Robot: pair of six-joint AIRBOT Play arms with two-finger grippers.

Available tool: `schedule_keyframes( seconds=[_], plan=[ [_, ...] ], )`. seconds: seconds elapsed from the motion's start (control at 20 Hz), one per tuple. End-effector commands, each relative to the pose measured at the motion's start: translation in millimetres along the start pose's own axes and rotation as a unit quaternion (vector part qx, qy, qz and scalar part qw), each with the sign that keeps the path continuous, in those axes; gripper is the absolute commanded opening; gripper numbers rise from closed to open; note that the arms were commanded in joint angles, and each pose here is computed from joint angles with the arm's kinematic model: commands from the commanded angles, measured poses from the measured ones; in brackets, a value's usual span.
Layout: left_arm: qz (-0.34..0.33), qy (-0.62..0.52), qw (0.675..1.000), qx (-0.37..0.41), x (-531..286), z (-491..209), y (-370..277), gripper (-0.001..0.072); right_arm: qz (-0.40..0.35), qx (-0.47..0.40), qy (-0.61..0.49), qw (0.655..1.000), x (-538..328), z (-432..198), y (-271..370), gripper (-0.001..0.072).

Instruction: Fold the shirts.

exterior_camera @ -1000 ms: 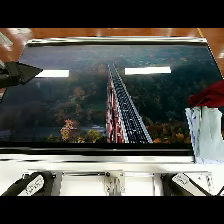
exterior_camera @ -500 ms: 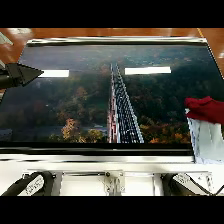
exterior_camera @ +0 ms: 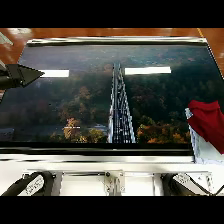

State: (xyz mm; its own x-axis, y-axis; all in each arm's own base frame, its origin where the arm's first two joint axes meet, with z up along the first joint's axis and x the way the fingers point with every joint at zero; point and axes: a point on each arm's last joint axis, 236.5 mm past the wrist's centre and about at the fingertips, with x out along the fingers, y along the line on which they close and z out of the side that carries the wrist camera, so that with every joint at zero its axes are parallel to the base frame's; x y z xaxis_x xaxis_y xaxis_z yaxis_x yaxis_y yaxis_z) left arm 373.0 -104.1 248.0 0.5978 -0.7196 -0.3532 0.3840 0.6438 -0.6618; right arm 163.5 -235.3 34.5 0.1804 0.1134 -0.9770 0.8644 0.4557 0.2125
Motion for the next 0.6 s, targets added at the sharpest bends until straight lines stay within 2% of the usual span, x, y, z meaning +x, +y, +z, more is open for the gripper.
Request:
schedule_keyframes(
  seconds=[0.0,0.05,0.1,0.15,0.2,0.4,0.5,0.55],
  plan=[
    [-0.002,0.003,1.0,-0.004,0,-2,-1,0.0043,-0.048,0.027,0.021,0.998,22,-12,-27,0.0068],
    [-0.002,0.003,1.0,-0.006,0,-2,-1,0.0042,-0.042,0.044,0.02,0.998,34,-12,-27,0.008],
    [-0.001,0.003,1.0,-0.006,0,-2,0,0.0043,-0.039,0.059,0.017,0.997,42,-12,-27,0.0235],
    [-0.002,0.003,1.0,-0.006,0,-2,-1,0.0043,-0.038,0.061,0.014,0.997,46,-12,-28,0.0538],
    [-0.001,0.003,1.0,-0.006,0,-2,0,0.0042,-0.038,0.053,0.011,0.998,46,-10,-28,0.0674],
    [0.011,-0.024,1.0,-0.006,0,11,5,0.0043,-0.037,0.037,-0.037,0.998,5,16,-20,0.0673],
    [0.025,-0.056,0.998,-0.003,-1,26,12,0.0042,0.022,-0.002,-0.118,0.993,-43,51,18,0.0608],
    [0.034,-0.065,0.997,0.013,-1,31,16,0.0041,0.061,-0.019,-0.182,0.981,-74,73,44,0.0606]
  ],
)
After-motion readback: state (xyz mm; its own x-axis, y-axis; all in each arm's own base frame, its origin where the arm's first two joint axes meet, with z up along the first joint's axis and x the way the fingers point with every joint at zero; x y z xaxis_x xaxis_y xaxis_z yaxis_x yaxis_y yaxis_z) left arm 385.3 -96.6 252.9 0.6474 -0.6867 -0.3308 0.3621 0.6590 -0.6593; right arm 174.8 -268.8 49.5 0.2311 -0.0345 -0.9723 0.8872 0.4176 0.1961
